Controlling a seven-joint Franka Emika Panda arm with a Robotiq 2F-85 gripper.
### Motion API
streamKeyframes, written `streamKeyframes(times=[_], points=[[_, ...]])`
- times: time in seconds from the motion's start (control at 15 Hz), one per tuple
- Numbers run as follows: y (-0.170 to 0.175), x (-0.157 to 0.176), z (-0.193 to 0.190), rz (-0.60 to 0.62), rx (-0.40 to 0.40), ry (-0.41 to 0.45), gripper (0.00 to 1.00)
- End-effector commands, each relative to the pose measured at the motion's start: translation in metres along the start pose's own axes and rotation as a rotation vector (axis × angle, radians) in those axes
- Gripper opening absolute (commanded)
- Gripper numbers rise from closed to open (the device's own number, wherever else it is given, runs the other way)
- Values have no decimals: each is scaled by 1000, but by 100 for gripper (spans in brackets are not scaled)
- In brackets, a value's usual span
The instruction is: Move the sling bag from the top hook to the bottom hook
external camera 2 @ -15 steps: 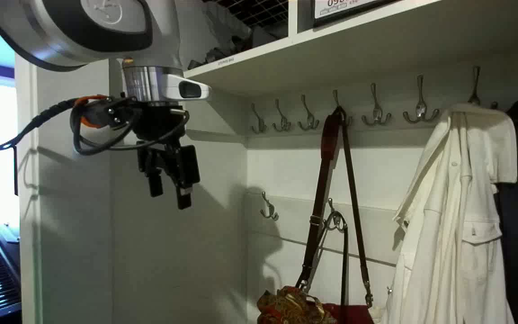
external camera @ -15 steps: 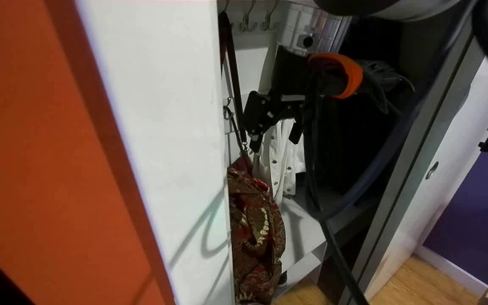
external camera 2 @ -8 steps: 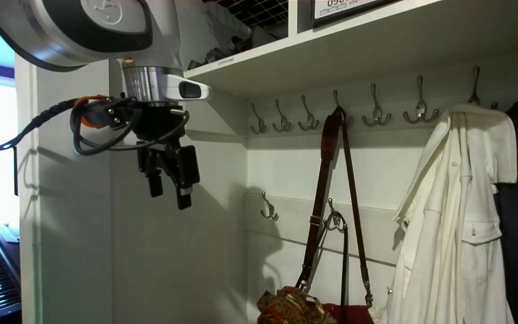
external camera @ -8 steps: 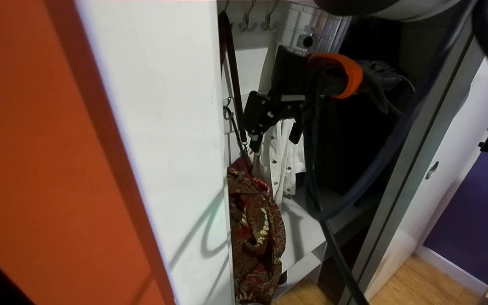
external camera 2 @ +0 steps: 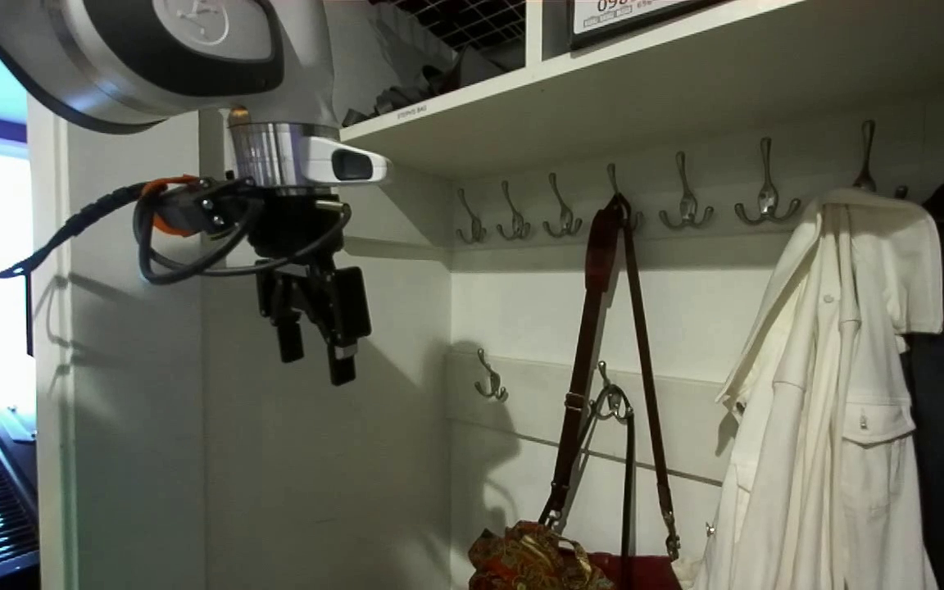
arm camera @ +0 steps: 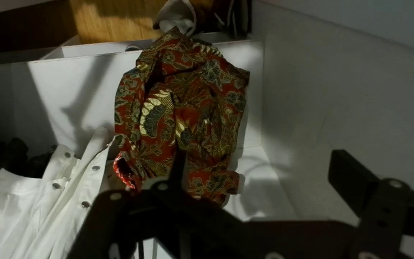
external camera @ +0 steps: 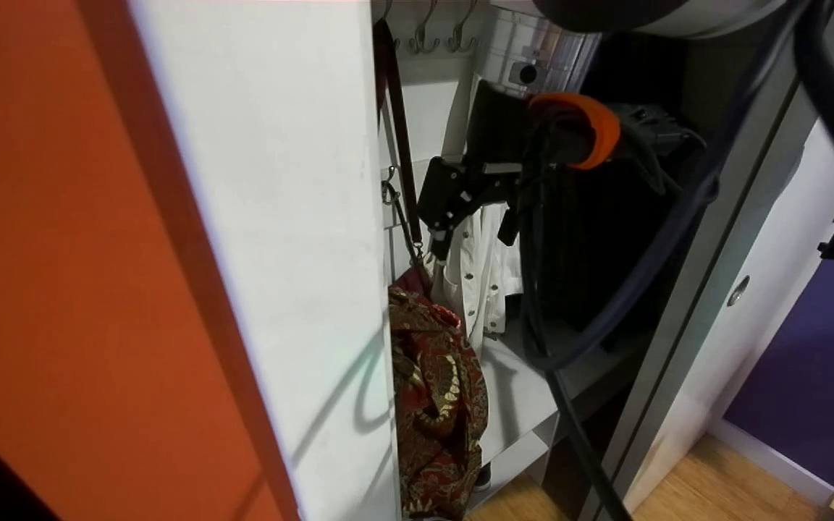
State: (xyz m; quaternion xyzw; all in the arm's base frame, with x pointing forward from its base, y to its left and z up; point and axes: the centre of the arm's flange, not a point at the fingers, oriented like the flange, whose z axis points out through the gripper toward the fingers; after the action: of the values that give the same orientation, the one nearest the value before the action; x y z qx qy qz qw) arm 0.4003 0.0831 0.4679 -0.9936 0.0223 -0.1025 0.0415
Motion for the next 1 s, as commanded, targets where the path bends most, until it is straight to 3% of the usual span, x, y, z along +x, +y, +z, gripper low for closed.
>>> streamKeyframes(times=[0.0,0.33,0.67,0.93], points=[[35,24,14,16,-83,-20,100],[89,58,25,-81,-228,76,100],[115,94,34,-143,-324,307,100],[117,84,33,-133,-290,276,100]])
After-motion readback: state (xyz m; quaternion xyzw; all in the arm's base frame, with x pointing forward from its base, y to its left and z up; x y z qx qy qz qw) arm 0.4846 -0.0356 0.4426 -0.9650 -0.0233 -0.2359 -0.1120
